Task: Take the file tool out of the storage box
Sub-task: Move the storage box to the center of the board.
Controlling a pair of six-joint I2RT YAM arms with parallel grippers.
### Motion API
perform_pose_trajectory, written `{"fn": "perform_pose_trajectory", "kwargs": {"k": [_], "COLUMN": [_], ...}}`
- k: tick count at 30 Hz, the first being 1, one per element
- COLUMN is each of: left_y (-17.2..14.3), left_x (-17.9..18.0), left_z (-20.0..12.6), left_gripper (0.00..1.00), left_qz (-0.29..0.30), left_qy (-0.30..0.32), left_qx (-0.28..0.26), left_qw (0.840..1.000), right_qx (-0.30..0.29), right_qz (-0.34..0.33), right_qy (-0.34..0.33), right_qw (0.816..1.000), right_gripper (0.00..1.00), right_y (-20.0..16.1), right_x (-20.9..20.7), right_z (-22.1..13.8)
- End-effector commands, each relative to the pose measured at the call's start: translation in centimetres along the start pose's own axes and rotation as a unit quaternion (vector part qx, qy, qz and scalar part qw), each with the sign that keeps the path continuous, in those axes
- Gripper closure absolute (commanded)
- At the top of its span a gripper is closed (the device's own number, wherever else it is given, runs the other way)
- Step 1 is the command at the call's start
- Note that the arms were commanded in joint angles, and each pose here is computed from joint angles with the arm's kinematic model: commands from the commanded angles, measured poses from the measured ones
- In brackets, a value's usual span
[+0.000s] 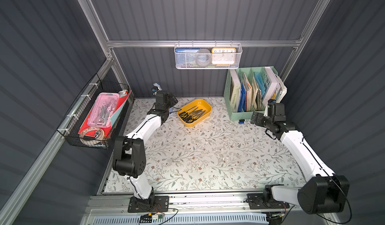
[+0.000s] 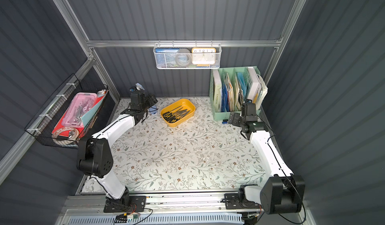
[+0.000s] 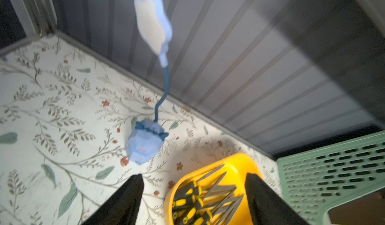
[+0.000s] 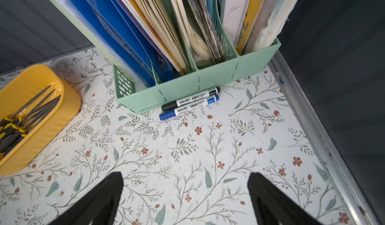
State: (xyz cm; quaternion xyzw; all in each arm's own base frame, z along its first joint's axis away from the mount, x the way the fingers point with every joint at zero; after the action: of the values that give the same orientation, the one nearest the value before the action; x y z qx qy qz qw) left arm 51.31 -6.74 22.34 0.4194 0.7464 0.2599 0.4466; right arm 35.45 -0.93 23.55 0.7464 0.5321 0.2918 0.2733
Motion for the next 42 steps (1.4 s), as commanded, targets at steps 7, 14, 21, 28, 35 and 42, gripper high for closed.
{"fn": "perform_pose_trajectory", "kwargs": {"k": [7, 14, 21, 28, 35, 42], "left_y": [-7.4, -10.3, -12.3, -13.5, -9.7, -10.6], "left_x": [0.2, -0.4, 0.1, 1.0, -0.2, 0.9], "left_z": [3.4, 5.3, 6.2, 6.0, 3.0, 2.8], "left_gripper": [0.30, 0.37, 0.46, 0.47, 0.44, 0.43], "left_qz": [-0.001, 0.012, 0.026, 0.028, 0.028, 0.035], "left_qy": [0.035, 0.024, 0.039, 0.055, 0.060, 0.077], "left_qx": [0.139, 0.182, 0.215, 0.229, 0.185, 0.195], "left_qw": [0.990, 0.983, 0.975, 0.971, 0.980, 0.977], "right_qx": [0.066, 0.086, 0.106, 0.122, 0.123, 0.141], "right_qz": [0.009, 0.015, 0.010, -0.003, 0.013, 0.024], "right_qy": [-0.002, -0.004, -0.004, -0.006, 0.009, 0.014], "right_qw": [0.998, 0.996, 0.994, 0.993, 0.992, 0.990], "right_gripper": [0.02, 0.03, 0.03, 0.03, 0.03, 0.04], "right_y": [-1.7, -2.4, -3.1, -3.7, -4.2, -5.0], "right_x": [0.2, 0.3, 0.2, 0.1, 0.5, 0.7], "right_z": [0.2, 0.9, 1.2, 1.6, 1.9, 2.4]}}
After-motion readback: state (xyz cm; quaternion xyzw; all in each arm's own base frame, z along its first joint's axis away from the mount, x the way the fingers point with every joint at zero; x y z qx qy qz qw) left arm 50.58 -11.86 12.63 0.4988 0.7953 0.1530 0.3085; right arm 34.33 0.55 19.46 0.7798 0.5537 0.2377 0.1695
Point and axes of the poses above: each gripper's point midway between its finger pads, its own z axis out along the fingers, its own x axis along the line the jaws close on, y = z × x, the point moved 3 cm from there along -z, back along the fingers, and after that the axes turned 2 degrees about z, right-handed, at the moved point
